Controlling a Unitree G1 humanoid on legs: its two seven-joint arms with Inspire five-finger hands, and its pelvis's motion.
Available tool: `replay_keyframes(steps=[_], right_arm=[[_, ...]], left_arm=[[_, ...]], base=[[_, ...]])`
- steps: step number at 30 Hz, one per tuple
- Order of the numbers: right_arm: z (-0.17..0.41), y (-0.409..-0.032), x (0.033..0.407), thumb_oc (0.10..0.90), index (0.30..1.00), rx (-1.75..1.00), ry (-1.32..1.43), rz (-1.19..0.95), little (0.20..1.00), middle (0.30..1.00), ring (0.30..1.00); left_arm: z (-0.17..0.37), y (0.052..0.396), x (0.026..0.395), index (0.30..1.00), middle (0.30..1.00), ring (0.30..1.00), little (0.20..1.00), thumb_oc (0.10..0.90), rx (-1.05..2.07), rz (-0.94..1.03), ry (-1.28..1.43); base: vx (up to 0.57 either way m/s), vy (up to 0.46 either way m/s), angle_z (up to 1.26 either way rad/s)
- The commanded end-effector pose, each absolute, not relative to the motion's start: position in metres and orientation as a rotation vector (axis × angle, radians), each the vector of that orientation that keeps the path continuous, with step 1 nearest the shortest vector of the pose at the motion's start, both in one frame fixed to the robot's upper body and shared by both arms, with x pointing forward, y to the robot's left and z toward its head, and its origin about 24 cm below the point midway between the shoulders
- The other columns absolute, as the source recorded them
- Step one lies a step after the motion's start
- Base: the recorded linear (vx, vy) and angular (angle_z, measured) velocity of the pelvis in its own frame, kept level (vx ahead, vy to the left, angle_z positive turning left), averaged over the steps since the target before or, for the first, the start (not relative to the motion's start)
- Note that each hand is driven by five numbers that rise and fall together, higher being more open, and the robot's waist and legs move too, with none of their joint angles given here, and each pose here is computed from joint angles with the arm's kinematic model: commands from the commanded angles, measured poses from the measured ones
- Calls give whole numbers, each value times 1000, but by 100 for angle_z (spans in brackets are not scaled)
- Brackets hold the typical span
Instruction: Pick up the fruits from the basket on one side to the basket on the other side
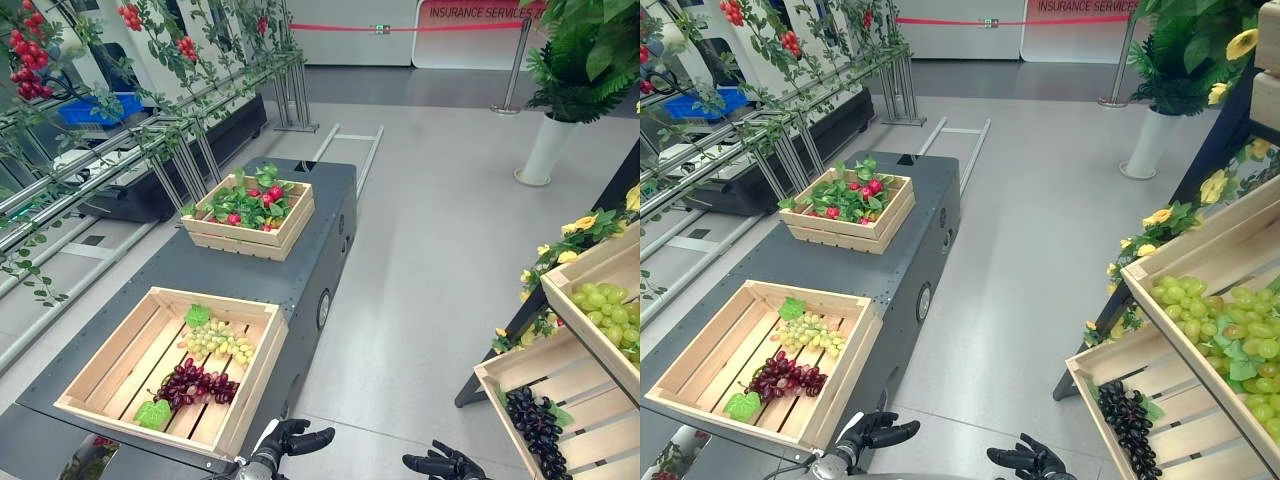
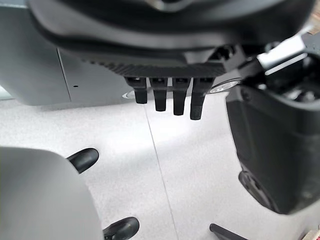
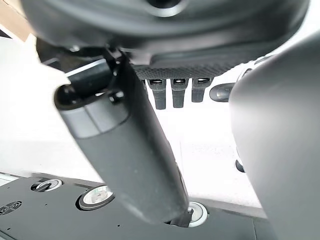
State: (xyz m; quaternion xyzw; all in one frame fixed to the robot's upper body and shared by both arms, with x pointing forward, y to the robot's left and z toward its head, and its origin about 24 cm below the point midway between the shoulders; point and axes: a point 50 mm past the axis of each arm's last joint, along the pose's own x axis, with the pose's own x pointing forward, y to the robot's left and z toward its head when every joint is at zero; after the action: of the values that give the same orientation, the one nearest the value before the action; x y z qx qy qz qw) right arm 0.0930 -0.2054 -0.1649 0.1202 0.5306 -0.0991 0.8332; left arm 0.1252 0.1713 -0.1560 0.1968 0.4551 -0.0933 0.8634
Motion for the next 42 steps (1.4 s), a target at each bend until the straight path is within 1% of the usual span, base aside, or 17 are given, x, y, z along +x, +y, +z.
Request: replay_keyframes(steps=[1, 7, 19, 29, 36, 40, 42], right_arm=[[-157, -192, 131, 800, 900, 188, 1040, -98, 900, 900, 900], [-159, -188, 126, 800, 900, 186, 1059, -88, 900, 900, 900], [-159, -186, 128, 800, 900, 188, 1060, -83, 900, 900, 900], [-156, -188, 135, 800, 900, 174, 1046, -80, 900, 900, 900], [-157, -188, 134, 800, 900, 143, 1074, -31, 900, 900, 900], [-156, -192, 134, 800, 900, 167, 1079, -56, 900, 900, 900], [-156, -197, 134, 800, 900, 196, 1058, -100, 900, 900, 900]], left_arm=[[-151, 165, 140, 900, 900, 900, 900, 800, 445, -218, 868], [-154, 166, 131, 900, 900, 900, 900, 800, 463, -229, 901], [-153, 169, 136, 900, 900, 900, 900, 800, 461, -201, 890], [-146, 167, 146, 900, 900, 900, 900, 800, 474, -168, 802], [-145, 166, 145, 900, 900, 900, 900, 800, 497, -188, 768], [-141, 161, 150, 900, 900, 900, 900, 800, 539, -265, 696], [-135, 155, 158, 900, 900, 900, 900, 800, 593, -360, 613]], base=[[57, -13, 4], [31, -13, 8], [0, -2, 0], [-19, -25, 1], [11, -50, 1], [-17, 27, 8], [-21, 155, 35]])
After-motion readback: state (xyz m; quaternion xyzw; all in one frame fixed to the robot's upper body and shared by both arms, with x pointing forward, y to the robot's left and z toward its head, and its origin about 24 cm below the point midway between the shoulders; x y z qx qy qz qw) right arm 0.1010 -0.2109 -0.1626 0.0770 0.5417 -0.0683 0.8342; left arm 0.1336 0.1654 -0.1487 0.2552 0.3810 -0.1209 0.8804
